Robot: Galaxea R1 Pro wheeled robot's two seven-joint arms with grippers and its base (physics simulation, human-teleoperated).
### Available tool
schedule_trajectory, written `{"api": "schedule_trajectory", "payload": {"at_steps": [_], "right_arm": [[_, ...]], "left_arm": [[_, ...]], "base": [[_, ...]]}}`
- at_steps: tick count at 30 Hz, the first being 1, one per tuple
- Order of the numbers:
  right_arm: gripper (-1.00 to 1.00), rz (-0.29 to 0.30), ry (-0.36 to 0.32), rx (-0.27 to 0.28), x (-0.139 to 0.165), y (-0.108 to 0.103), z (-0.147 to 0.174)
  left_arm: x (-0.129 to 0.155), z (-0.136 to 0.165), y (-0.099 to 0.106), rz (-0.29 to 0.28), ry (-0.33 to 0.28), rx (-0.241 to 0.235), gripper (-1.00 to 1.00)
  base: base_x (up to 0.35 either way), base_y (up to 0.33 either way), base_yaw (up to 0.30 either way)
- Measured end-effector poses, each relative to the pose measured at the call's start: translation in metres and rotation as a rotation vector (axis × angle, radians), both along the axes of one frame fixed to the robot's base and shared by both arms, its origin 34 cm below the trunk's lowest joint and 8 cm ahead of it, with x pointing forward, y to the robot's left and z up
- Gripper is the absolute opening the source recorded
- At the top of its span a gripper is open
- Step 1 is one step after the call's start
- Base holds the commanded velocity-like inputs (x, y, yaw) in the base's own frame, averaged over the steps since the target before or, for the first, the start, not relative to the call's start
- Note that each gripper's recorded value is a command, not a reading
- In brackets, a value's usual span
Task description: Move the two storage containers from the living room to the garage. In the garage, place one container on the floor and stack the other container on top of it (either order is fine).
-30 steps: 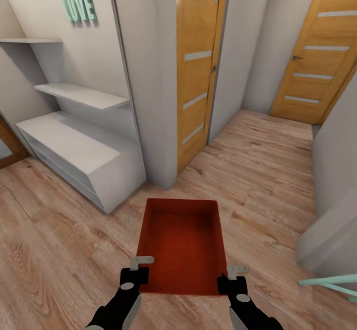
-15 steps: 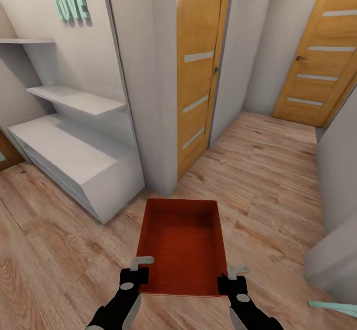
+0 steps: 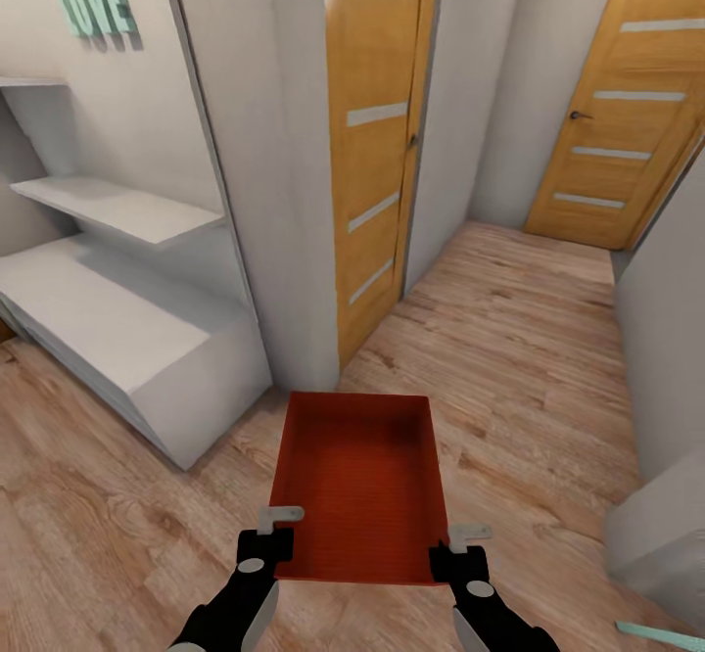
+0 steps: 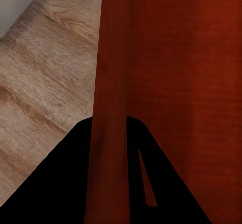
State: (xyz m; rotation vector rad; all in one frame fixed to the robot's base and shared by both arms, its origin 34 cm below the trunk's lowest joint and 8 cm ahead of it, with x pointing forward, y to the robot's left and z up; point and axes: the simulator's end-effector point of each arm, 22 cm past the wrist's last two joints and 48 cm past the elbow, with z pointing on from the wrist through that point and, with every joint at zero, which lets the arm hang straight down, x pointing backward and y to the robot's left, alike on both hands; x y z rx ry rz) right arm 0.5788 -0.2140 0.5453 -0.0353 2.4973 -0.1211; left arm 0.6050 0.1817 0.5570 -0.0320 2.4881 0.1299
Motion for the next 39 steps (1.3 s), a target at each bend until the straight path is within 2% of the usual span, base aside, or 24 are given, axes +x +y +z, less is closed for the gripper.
{"api": "schedule_trajectory", "payload": {"at_steps": [15,39], "right_arm": [[-1.00,0.002,0.001,0.000,0.0000,-0.0001,-0.0002],[-1.00,0.001,0.000,-0.001,0.0002,-0.0001,0.0000]], "left_arm": [[-0.0007,-0.0007,0.0000,0.001,0.001,-0.001,-1.00],[-0.0002,-0.0003,-0.0001,0.000,0.000,0.000,-1.00]], "base": [[0.010,0.000,-0.038],[0.000,0.000,-0.246]]}}
